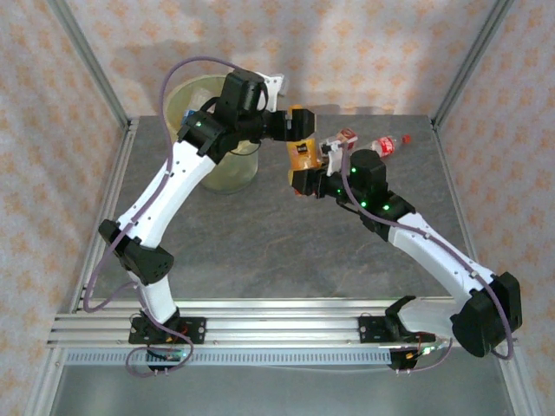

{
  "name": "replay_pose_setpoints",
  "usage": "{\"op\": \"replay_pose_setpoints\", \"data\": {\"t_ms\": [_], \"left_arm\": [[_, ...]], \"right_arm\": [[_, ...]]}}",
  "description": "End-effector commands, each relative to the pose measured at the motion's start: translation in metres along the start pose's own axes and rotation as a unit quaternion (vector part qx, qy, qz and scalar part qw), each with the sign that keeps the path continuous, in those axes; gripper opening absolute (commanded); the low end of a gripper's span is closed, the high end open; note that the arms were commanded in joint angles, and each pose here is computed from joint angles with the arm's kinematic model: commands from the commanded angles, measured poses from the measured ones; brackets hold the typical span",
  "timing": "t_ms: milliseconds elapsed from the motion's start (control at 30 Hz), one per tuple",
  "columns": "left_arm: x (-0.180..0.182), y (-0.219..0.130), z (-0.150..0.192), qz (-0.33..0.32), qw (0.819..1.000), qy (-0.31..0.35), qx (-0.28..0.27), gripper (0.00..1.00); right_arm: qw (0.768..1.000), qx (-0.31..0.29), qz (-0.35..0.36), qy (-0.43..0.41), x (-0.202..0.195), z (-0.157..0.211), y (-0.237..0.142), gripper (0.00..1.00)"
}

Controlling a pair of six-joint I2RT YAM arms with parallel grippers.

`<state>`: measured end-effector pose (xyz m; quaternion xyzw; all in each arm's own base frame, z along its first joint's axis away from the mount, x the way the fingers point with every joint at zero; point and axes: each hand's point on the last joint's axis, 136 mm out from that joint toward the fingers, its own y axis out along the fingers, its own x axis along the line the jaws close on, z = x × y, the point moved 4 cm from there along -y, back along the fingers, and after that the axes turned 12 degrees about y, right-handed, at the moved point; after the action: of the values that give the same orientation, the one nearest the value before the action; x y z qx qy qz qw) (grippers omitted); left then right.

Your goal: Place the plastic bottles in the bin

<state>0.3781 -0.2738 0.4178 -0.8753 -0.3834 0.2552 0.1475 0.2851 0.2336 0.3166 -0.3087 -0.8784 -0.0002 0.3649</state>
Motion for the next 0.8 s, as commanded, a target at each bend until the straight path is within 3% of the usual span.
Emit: {"op": "replay_pose_setpoints", "data": {"t_ms": [0, 400, 567, 767], "left_arm": [[-0.002, -0.008, -0.003, -0.012, 1.0, 0.004, -0.013, 0.9], [-0.005, -0.004, 0.011, 0.016, 1.0, -0.022, -0.005, 0.92], [-0.014, 0.004, 0.012, 0.06, 0.997, -0.042, 0.0, 0.77], [-0.015, 0.004, 0.011, 0.063, 0.997, -0.044, -0.006, 0.52]], "right_arm": [[0.998, -0.035, -0.043, -0.027, 0.025, -0.023, -0.005, 0.44], [0.996, -0.063, -0.049, -0.031, 0.029, -0.031, -0.007, 0.43], [0.995, -0.07, -0.065, -0.033, 0.035, -0.037, -0.006, 0.43], [0.995, -0.064, -0.064, -0.03, 0.033, -0.035, -0.002, 0.43]]}}
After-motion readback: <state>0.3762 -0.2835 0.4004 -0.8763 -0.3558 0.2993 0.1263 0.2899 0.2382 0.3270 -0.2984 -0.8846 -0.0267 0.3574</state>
